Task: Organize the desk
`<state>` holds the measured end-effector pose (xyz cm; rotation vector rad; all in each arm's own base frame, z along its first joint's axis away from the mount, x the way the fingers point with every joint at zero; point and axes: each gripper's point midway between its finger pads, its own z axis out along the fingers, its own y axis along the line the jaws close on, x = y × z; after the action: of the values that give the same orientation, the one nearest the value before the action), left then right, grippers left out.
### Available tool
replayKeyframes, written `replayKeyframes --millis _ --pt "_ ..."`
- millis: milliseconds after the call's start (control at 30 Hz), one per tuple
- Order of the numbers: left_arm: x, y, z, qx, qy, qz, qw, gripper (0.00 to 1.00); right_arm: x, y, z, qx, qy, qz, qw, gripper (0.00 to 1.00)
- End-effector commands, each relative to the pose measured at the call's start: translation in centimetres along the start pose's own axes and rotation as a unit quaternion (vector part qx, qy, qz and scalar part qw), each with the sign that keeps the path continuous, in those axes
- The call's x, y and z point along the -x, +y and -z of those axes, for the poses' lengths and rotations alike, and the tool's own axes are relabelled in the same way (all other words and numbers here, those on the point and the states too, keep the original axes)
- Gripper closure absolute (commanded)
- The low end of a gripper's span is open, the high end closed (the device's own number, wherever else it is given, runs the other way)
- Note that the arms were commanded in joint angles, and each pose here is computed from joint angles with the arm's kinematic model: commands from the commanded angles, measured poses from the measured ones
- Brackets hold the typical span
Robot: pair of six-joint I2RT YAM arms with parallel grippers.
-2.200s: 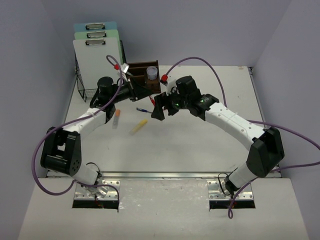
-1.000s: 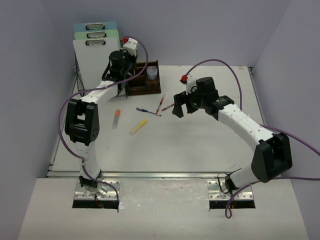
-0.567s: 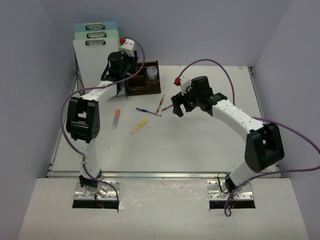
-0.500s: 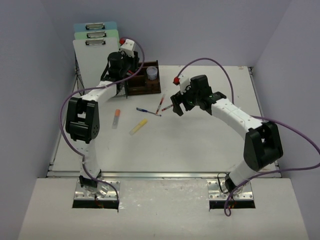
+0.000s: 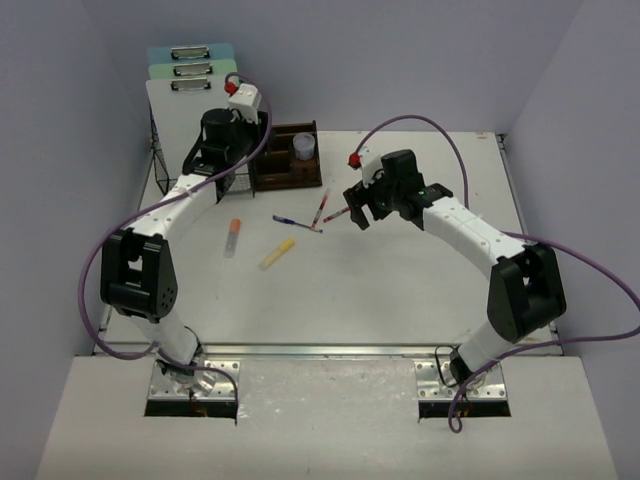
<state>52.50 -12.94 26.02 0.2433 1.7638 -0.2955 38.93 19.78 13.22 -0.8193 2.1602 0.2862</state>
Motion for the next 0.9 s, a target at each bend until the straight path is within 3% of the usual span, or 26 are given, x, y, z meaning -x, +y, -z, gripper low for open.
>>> replayKeyframes --millis 0,133,433,500,867 --pt "-2.5 -3.8 0.9 -0.046 0.066 -0.019 0.997 0.62 0.7 -1.1 0.6 -0.029 -0.010 -0.020 0.999 0.14" --pt "-5.8 -5.9 -0.2 -0.051 0.133 -0.029 0.989 0.64 -0.5 -1.5 0.9 -0.036 0.005 -0.046 0.998 0.14" --pt "-9.3 -12.0 -5.4 -0.083 0.185 -0.049 0.978 0.62 -4.1 -4.3 2.8 -0.057 0.022 -0.132 0.989 0.14" --pt "-12.1 -12.9 -7.0 -0.086 0.218 -0.044 0.971 0.62 -4.7 -4.8 3.4 -0.062 0.023 -0.138 0.988 0.14" --pt "-17.6 -11.5 -11.6 -0.030 0.264 -0.065 0.962 0.65 -6.9 -4.6 4.8 -0.058 0.027 -0.157 0.986 0.14"
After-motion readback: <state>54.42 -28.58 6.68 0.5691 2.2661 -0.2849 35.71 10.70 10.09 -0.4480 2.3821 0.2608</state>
